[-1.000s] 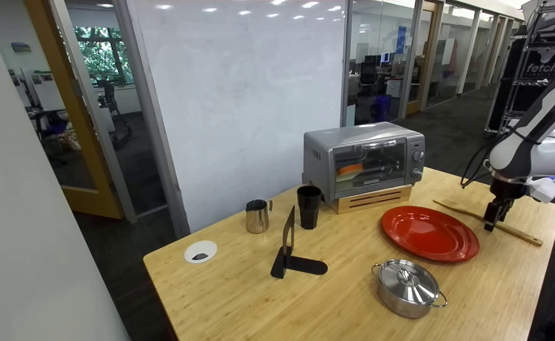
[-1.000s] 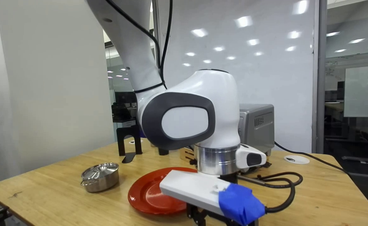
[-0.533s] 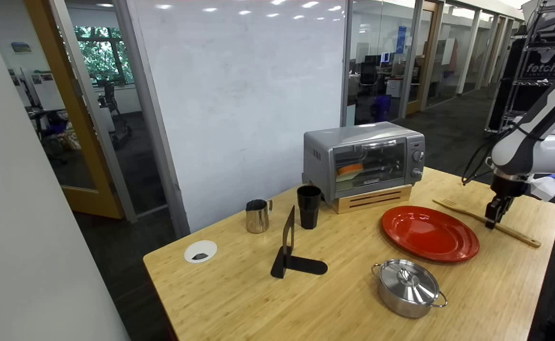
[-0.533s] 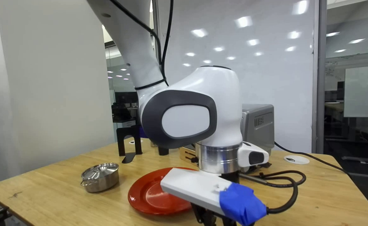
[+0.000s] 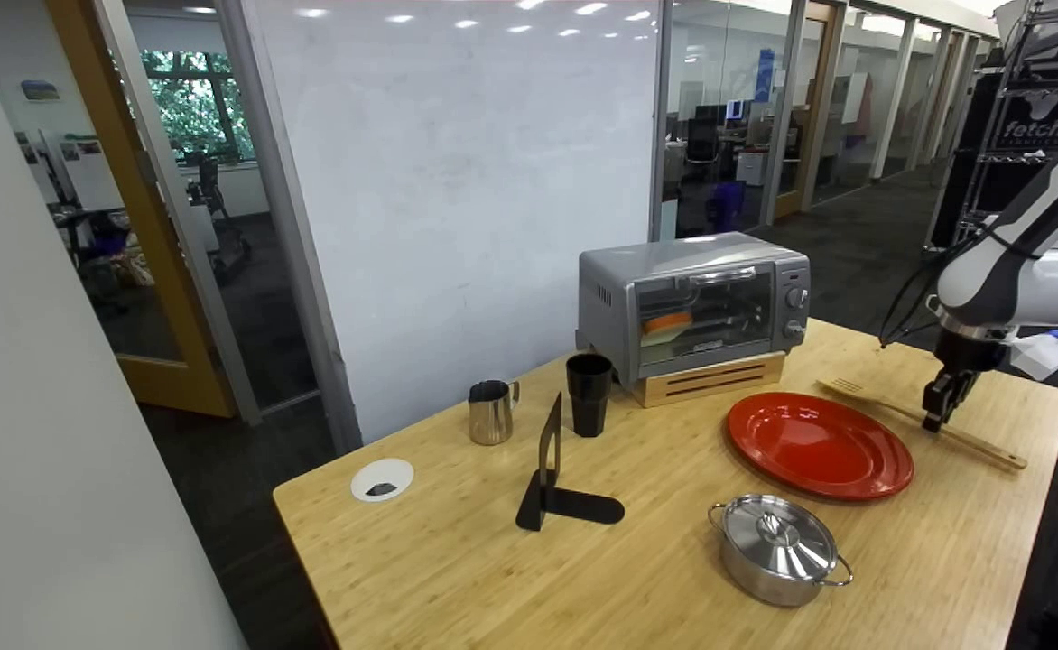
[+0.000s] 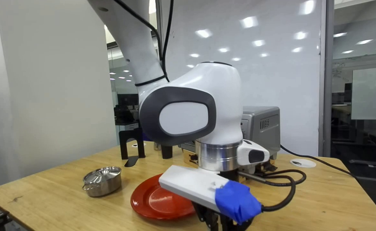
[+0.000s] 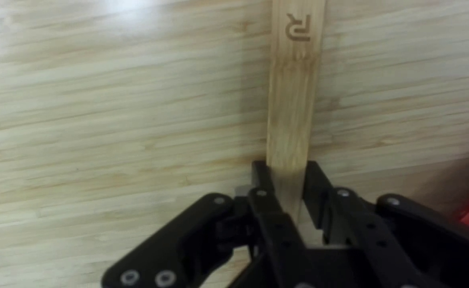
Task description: Place the wooden spatula on the plate
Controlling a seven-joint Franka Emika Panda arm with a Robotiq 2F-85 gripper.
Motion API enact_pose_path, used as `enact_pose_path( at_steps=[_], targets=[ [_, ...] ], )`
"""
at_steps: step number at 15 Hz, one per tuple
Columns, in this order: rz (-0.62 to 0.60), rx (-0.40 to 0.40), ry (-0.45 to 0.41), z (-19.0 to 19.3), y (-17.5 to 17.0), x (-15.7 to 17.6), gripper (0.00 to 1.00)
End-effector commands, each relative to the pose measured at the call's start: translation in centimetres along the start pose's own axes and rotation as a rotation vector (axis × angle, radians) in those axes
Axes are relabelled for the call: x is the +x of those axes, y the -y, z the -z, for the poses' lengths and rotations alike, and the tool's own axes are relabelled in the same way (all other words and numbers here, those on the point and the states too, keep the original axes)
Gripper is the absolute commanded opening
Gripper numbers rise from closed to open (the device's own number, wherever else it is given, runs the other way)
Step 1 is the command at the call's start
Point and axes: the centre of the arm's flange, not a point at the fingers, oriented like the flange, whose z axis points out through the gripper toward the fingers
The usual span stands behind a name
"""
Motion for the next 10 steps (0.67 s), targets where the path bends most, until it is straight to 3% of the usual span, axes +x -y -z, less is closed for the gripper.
enact_pose_path(
  at_steps=[1,6,10],
  targets=[
    [-0.015,0.013,0.000,4.2,3.6,-1.9,0.06],
    [-0.035,-0.014,0.020,8.0,8.4,-3.9,0.06],
    [-0.085,-0.001,-0.013,10.0,11.6,-4.4,0.06]
  ],
)
